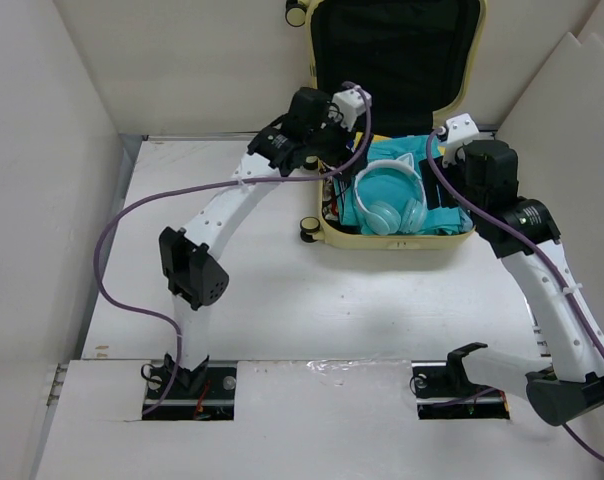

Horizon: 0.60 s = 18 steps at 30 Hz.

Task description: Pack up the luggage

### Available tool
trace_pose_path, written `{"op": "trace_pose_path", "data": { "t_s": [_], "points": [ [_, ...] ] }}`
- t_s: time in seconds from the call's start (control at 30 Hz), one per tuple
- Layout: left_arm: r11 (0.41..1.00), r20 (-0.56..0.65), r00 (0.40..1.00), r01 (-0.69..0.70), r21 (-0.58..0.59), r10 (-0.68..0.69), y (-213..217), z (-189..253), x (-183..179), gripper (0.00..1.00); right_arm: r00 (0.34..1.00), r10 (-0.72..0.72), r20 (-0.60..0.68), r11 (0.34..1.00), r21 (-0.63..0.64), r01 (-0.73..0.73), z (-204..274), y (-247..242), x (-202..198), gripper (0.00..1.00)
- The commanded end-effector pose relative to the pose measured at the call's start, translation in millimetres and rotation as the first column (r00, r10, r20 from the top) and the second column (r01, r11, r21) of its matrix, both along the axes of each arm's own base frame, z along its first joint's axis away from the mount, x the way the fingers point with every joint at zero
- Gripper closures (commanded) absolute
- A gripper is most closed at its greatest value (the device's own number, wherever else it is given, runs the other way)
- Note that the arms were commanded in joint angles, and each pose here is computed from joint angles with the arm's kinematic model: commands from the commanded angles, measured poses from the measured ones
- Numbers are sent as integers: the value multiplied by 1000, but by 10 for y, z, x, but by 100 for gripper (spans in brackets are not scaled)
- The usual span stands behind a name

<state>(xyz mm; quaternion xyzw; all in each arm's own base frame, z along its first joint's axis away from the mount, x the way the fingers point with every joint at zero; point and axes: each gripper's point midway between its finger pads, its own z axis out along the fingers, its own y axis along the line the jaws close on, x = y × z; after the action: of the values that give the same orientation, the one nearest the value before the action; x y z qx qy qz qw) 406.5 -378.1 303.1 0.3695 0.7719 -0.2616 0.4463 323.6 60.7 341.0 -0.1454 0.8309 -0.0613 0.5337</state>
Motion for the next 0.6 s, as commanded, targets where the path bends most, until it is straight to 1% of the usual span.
{"op": "trace_pose_path", "data": {
  "t_s": [0.0, 0.07, 0.1, 0.13, 0.17, 0.23, 0.3, 0.37, 0.43, 0.47, 0.5, 0.57],
  "points": [
    [973, 63, 975, -204, -105, 211, 458, 317, 505, 6, 999, 22, 35, 1000, 16, -22, 101, 62, -15, 28],
    [956, 51, 962, -261, -132, 269, 631, 288, 718, 7, 999, 22, 25, 1000, 13, -22, 56, 62, -15, 28],
    [949, 24, 955, -289, -123, 294, 690, 126, 855, 9, 999, 22, 25, 1000, 13, -22, 56, 62, -15, 28],
    [936, 7, 945, -322, -142, 327, 824, 130, 995, 11, 1000, 22, 16, 1000, 10, -22, 37, 58, -27, 28],
    [932, 0, 941, -335, -135, 338, 867, 57, 1073, 16, 1000, 22, 16, 1000, 10, -22, 37, 57, -27, 28],
    [929, -35, 936, -352, -119, 350, 904, -185, 1230, 22, 1000, 22, 7, 1000, 7, -22, 19, 53, -39, 28],
    [939, -61, 945, -326, -113, 321, 833, -328, 1251, 26, 1000, 14, -2, 1000, -1, -14, -12, 46, -15, 28],
    [943, -97, 947, -317, -106, 307, 772, -501, 1283, 26, 1000, 14, -12, 1000, -4, -14, -44, 54, 8, 28],
    [942, -104, 948, -311, -122, 300, 723, -559, 1329, 26, 1000, 14, -3, 1000, -1, -14, -6, 54, 9, 28],
    [940, -126, 944, -319, -117, 305, 710, -648, 1344, 27, 1000, 14, -3, 1000, -1, -14, -6, 54, 9, 28],
    [942, -116, 948, -310, -132, 296, 688, -614, 1355, 27, 1000, 14, -13, 1000, -5, -14, -39, 63, 32, 28],
    [939, -128, 945, -316, -133, 300, 662, -698, 1401, 30, 1000, 14, -22, 1000, -8, -14, -58, 58, 19, 28]
  ]
}}
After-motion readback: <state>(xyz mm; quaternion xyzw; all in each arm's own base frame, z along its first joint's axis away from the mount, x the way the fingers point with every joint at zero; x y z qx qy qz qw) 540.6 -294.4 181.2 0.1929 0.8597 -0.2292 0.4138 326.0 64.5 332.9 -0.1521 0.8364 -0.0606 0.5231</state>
